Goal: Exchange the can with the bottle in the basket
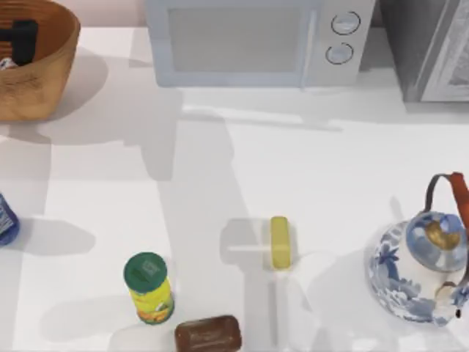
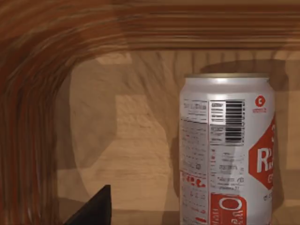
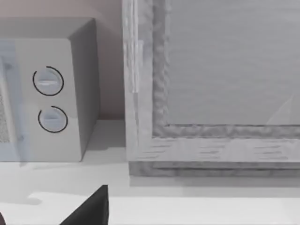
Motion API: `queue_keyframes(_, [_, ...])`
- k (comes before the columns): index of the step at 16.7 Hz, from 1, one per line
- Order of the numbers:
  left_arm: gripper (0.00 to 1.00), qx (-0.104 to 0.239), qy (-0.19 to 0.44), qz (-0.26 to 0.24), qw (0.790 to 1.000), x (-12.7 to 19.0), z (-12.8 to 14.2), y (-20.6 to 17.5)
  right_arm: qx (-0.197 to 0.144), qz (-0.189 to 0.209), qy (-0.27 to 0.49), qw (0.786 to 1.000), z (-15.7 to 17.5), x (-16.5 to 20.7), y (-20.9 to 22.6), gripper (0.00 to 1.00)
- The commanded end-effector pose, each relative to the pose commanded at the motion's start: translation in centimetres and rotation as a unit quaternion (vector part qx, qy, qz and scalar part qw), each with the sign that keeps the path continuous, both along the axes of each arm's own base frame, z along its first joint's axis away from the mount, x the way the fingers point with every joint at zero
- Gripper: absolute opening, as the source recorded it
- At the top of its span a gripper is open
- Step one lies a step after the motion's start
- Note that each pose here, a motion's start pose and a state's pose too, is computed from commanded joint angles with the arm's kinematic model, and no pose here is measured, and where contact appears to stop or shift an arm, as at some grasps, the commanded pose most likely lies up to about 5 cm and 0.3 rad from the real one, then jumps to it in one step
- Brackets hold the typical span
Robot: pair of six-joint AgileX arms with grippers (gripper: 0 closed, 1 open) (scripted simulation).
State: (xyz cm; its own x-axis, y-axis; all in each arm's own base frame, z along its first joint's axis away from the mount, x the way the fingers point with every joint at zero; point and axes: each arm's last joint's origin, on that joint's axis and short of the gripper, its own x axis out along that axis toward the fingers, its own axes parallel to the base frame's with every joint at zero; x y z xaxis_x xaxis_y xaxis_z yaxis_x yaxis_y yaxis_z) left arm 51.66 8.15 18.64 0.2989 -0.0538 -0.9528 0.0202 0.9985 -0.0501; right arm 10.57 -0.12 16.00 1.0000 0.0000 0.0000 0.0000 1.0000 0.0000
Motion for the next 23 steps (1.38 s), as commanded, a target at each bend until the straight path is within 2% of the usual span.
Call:
queue_keyframes(6, [1.0,0.0,0.0,-0.002,1.0,0.1,-0.2,-0.3,0.0,0.0,0.0,1.0,0.0,0.0,0.0,1.0])
queue_keyframes(12, [1.0,0.0,0.0,0.0,1.0,1.7,-5.3,-0.3,0.0,0.0,0.0,1.0,0.0,0.0,0.0,1.0])
queue_keyframes(16, [1.0,0.0,0.0,0.0,1.0,1.8,-5.7,-0.3,0.0,0.0,0.0,1.0,0.0,0.0,0.0,1.0])
queue_keyframes(23, [0.47,0.0,0.0,0.0,1.0,1.8,-5.7,-0.3,0.0,0.0,0.0,1.0,0.0,0.0,0.0,1.0])
